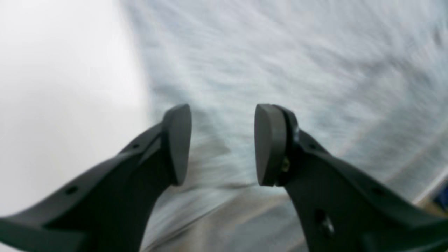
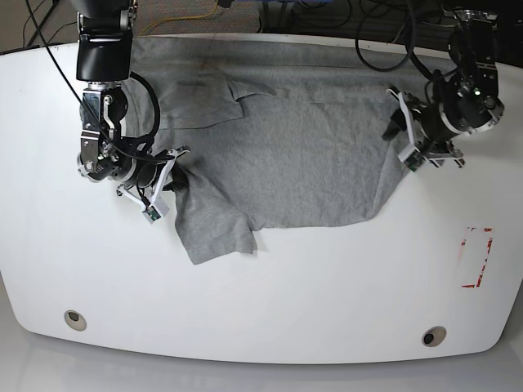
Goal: Layout the t-shirt on the table in an organized manner, then fold the t-shirt properly
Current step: 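Grasp the shirt's side hem with the left gripper and drag it inward, then hold the shirt hem with both grippers, adjusting the left grip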
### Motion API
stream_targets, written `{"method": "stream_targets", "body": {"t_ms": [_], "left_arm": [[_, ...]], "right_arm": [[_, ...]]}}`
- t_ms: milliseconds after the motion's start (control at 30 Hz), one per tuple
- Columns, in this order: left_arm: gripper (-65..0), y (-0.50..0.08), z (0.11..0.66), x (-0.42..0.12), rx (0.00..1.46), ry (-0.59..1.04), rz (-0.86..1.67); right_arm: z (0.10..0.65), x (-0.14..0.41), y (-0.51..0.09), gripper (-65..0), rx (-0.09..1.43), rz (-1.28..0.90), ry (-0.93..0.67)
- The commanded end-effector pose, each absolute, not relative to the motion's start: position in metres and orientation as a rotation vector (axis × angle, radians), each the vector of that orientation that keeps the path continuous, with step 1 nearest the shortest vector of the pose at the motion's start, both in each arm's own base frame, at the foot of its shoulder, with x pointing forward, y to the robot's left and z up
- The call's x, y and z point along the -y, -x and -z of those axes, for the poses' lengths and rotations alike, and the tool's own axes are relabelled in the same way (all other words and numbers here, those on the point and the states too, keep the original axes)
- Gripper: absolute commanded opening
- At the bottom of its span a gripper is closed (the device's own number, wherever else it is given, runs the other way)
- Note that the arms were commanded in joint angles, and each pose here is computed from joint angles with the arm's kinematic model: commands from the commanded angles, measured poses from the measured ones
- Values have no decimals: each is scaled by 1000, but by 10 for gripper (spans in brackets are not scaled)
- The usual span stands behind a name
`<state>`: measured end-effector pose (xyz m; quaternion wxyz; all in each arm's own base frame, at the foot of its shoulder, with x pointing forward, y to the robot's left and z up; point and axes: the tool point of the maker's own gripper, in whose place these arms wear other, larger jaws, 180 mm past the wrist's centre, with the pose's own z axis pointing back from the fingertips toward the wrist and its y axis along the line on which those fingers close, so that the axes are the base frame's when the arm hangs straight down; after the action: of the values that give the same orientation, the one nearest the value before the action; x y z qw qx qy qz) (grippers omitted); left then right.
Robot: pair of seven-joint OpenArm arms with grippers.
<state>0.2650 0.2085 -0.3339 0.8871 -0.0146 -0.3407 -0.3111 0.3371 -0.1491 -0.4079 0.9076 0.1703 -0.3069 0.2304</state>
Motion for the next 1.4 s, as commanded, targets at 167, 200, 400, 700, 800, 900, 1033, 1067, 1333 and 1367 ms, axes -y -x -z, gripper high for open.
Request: {"method": "stream_targets", "body": {"t_ms": [167,200,400,700,800,900,1033,1067,1333,1367], "left_arm": [[-378,-286,338,-264,690,-26,457],[-378,-285,345,-273,670,-20,418],[-378,-281,368,-278,626,65,342],[-378,-275,381,-275,613,170,287],[-378,-275,381,-268,614,194,295],[-378,-274,384,-261,600,213,311],[-378,-273,387,-253,590,227,331],[-378,-273,388,-251,587,230,336],[-378,-270,393,-241,559,243,368],[-379,-268,394,-241,549,243,369]], "right_arm": [[391,152,-351,-648,694,-478,-350],[391,152,-350,-648,692,-477,-350],[391,152,-350,-648,692,-477,-350],[393,151,-350,-648,689,-477,-353],[393,151,-350,-648,689,-477,-353],[393,151,-350,-648,689,-477,-353],[392,151,-350,-648,690,-476,-352],[392,151,-350,-648,690,-476,-352],[392,152,-350,-648,690,-475,-352],[392,152,-350,-648,690,-475,-352]]}}
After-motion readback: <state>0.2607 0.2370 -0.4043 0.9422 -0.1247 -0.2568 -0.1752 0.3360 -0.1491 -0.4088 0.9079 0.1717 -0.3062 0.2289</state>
